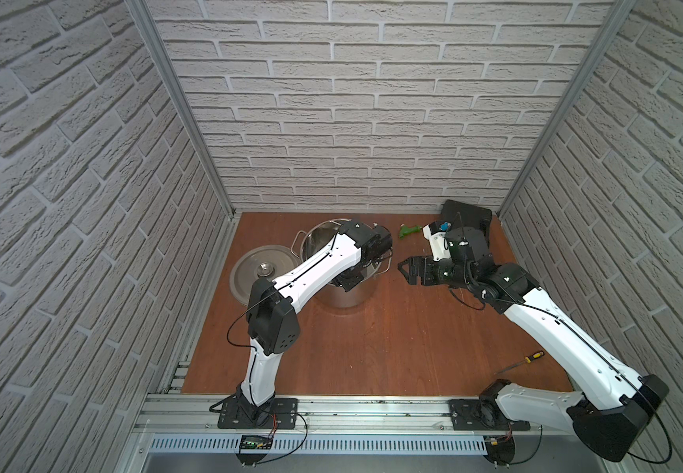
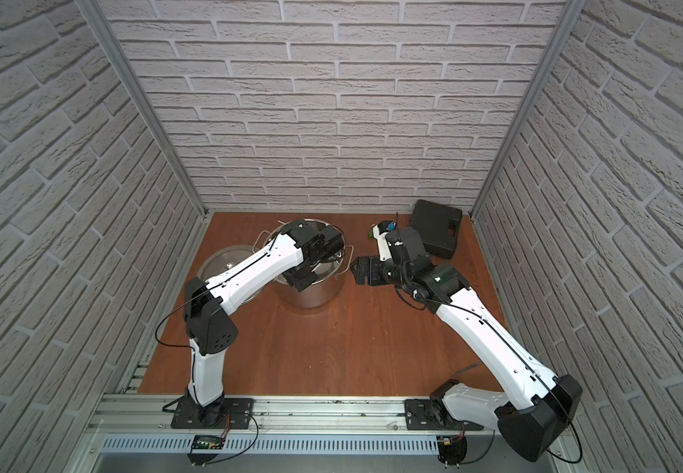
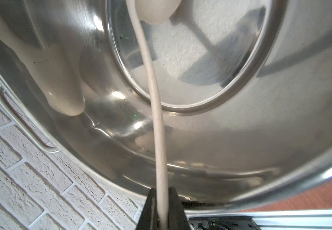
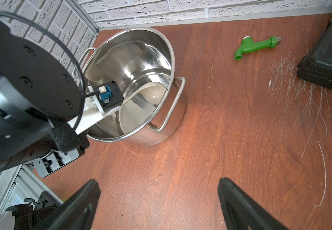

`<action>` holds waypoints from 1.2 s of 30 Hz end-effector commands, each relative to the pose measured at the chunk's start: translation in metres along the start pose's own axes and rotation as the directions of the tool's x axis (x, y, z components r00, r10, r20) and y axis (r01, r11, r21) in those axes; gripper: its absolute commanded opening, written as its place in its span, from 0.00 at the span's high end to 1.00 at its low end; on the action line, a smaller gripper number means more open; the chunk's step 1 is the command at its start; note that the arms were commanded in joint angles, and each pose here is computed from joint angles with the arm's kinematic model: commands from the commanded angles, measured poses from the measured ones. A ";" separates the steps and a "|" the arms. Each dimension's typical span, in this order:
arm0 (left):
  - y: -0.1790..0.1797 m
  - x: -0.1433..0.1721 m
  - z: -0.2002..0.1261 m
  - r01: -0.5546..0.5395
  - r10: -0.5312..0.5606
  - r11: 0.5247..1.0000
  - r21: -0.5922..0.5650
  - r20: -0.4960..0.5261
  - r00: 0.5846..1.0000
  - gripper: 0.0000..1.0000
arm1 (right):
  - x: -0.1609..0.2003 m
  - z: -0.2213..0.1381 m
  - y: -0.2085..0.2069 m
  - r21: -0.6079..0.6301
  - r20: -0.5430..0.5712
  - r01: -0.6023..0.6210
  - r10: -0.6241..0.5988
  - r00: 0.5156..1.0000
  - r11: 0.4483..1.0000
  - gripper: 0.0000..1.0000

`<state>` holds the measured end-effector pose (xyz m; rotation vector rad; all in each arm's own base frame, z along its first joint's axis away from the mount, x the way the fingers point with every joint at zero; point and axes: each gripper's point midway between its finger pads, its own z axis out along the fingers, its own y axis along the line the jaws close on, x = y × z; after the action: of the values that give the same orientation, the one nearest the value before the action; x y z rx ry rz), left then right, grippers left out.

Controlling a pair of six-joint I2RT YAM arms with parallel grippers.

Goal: Stir the soup with a spoon
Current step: Stir the soup in the pan with a stick.

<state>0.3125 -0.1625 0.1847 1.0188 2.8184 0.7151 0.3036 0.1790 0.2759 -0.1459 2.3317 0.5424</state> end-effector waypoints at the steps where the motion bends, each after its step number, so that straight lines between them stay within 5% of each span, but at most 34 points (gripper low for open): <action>1: 0.010 0.035 -0.011 0.031 -0.032 0.999 -0.023 -0.040 0.999 1.00 | -0.003 -0.001 0.006 -0.023 0.026 0.016 -0.015 1.000 1.000 0.04; 10: 0.042 0.050 -0.001 0.114 -0.120 0.991 -0.071 -0.080 0.990 1.00 | 0.002 0.007 0.013 -0.063 -0.017 0.013 -0.014 1.000 0.998 0.04; 25: 0.015 -0.021 -0.016 0.104 -0.104 0.995 -0.003 0.059 0.993 1.00 | -0.014 -0.003 0.022 -0.076 -0.006 0.031 -0.032 0.999 0.997 0.04; 36: 0.001 0.018 -0.019 0.073 -0.074 0.997 -0.013 -0.014 0.997 1.00 | 0.003 -0.014 0.011 -0.057 0.010 0.015 -0.014 1.000 0.998 0.04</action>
<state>0.3111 -0.1763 0.1889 0.9405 2.8268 0.6905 0.2920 0.1834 0.2857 -0.1840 2.3276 0.6021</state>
